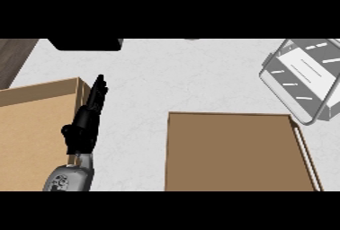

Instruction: Pick the bell pepper from the tray and place it in the tiered basket

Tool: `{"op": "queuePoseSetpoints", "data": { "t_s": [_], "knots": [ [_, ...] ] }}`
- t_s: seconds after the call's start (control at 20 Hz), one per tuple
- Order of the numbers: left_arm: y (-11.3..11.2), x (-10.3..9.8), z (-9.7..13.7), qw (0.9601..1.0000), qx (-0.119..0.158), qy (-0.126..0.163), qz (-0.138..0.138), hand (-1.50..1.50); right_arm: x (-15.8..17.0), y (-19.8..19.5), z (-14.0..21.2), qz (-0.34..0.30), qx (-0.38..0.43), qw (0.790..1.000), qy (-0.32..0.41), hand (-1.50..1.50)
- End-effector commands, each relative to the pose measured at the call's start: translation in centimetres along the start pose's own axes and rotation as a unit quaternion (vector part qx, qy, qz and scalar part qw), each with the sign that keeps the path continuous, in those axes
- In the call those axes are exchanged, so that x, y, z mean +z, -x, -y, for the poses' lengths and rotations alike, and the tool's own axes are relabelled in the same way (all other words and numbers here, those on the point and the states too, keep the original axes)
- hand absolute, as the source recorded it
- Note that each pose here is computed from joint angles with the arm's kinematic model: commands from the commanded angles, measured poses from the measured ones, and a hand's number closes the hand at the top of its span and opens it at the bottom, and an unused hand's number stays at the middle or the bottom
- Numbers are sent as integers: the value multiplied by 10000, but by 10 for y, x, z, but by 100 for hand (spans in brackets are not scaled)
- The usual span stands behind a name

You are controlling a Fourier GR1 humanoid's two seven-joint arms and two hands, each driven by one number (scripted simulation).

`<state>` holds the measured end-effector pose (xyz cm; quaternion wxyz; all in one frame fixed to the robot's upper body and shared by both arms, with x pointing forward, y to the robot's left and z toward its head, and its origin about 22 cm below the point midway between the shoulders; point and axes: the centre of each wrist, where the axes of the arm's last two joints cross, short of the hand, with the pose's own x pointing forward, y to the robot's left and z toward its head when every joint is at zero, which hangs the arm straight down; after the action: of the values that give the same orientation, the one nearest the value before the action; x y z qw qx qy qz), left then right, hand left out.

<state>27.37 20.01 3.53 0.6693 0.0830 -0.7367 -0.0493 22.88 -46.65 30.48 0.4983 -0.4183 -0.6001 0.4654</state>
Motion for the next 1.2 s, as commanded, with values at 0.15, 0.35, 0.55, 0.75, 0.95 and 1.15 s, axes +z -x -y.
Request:
{"op": "queuePoseSetpoints", "data": {
  "t_s": [0.15, 0.35, 0.55, 0.75, 0.95, 1.15],
  "knots": [
    [-4, 4, 5, 9999, 25, 96, 33, 0, -52, -16, 13, -101, -310, 9994, 126, 150],
    [3, -7, 15, 10000, 2, 10, 29, 0, -79, -20, -1, -278, -338, 9987, 251, 150],
    [-2, -15, 2, 9999, 68, 121, 102, 0, -82, 6, -4, -379, 1, 9988, 322, 150],
    [-2, -5, 6, 9999, 6, 98, 113, 0, -109, 7, -27, -336, 206, 9985, 373, 150],
    [6, 8, 2, 9999, 19, 146, 66, 0, -121, 23, -32, -413, 309, 9977, 439, 150],
    [1, 2, 3, 9998, 33, 206, 79, 0, -134, 33, -52, -971, -525, 9937, 168, 150]
  ]
}}
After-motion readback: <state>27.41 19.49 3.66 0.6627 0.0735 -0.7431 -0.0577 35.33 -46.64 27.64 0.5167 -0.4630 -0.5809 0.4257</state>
